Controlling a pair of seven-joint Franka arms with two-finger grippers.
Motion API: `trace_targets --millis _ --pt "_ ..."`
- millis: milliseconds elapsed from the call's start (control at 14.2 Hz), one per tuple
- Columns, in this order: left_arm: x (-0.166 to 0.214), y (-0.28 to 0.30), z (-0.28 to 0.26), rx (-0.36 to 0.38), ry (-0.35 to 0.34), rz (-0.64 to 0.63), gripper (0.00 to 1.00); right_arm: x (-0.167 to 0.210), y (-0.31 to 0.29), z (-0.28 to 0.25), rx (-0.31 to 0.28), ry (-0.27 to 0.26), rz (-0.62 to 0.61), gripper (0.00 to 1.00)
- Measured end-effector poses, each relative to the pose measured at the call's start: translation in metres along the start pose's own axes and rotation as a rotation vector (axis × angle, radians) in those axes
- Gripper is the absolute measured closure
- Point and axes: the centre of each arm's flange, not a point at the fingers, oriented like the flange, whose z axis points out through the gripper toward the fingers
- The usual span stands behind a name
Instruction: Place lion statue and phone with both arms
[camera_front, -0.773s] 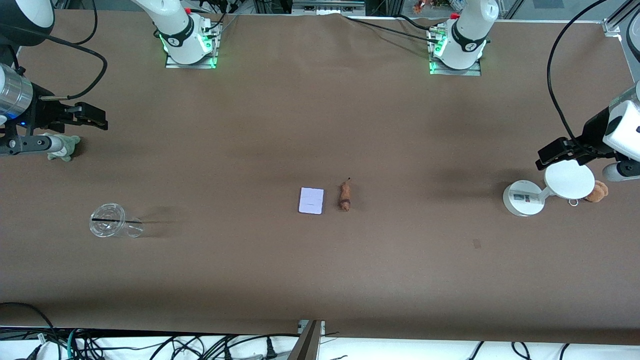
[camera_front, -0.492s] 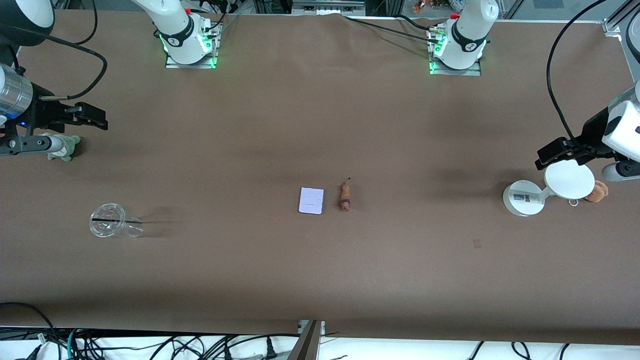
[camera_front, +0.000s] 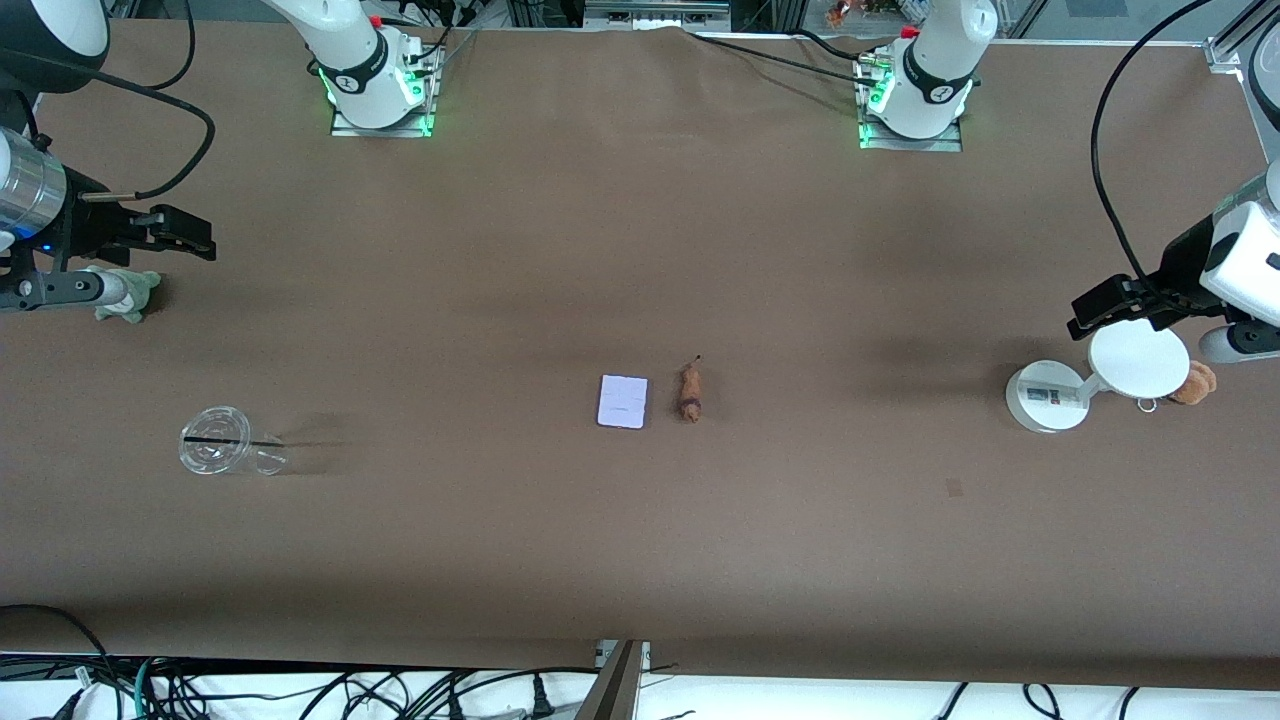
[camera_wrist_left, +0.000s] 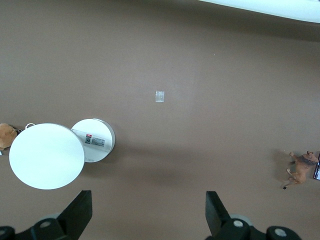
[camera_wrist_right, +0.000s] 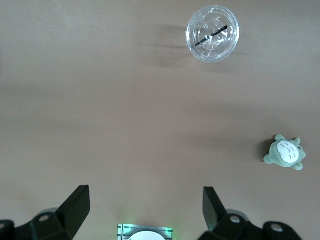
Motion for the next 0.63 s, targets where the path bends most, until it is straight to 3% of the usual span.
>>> trace_targets --millis 632 --pt "-0.0006 0.0003 0.0081 0.004 -0.027 0.001 0.00 0.0001 0.0000 0.0001 0.000 0.000 0.000 0.00"
